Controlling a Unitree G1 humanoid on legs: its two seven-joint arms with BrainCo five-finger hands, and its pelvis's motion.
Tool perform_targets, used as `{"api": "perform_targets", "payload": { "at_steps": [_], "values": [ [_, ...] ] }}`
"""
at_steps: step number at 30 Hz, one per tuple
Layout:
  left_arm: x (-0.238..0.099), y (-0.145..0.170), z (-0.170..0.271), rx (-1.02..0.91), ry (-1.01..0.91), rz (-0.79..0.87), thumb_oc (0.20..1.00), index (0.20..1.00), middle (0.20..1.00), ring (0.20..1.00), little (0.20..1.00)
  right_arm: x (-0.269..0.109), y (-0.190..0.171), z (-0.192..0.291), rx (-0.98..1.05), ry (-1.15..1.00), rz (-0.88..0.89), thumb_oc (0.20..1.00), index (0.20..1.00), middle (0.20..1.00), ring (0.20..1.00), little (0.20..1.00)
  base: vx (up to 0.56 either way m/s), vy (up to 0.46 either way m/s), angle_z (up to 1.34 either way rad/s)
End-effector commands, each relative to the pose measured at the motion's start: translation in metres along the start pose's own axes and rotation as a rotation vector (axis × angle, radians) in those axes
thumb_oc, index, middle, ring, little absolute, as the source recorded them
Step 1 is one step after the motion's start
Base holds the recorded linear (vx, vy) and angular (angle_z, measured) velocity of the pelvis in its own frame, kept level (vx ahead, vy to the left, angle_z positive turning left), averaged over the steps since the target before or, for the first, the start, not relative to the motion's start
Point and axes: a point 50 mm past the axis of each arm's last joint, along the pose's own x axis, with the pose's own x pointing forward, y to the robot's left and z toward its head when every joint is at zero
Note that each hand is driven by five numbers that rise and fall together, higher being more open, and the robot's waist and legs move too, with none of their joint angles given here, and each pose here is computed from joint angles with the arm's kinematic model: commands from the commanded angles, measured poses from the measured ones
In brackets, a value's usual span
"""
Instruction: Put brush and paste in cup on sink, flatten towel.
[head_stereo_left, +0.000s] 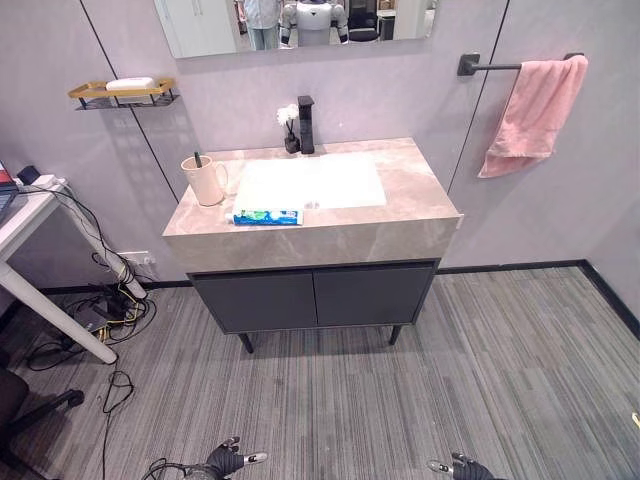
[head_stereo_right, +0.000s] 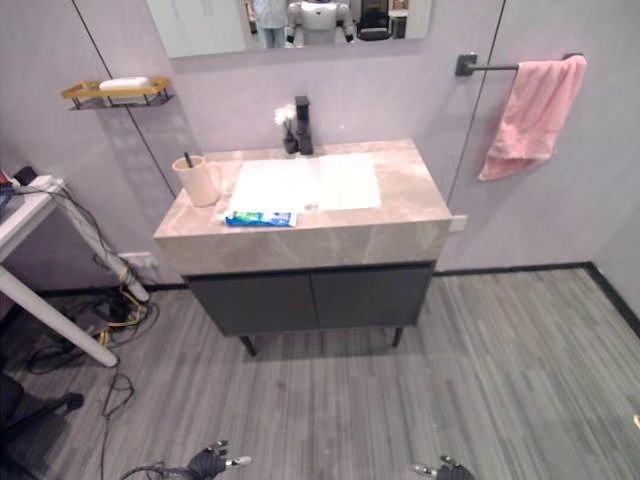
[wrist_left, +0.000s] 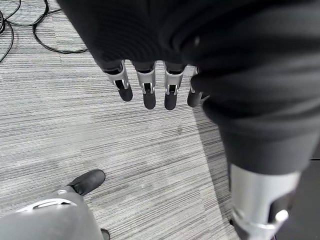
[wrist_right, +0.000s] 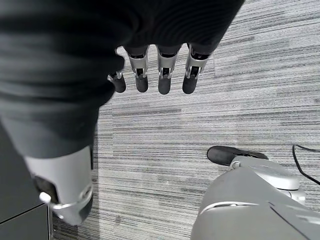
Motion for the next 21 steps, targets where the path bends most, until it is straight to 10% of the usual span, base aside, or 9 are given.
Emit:
{"api": "perform_targets", "payload": {
  "at_steps": [1, 21],
  "values": [
    [0.0035, 0.0011, 0.0166, -0.029, -0.054, 0.011, 1.0, 1.0, 1.0, 1.0, 1.0, 0.0026, -0.0005, 0.0146, 0.0, -0.039, -0.004, 1.0, 1.0, 1.0, 1.0, 1.0, 0.0, 0.0, 0.0],
    [0.0025, 0.0013, 0.0096, -0.051, -0.031, 0.032, 1.0, 1.0, 1.0, 1.0, 1.0, 0.003, 0.0077, 0.0134, 0.129, -0.064, 0.019, 1.0, 1.0, 1.0, 1.0, 1.0, 0.0, 0.0, 0.0]
  ]
}}
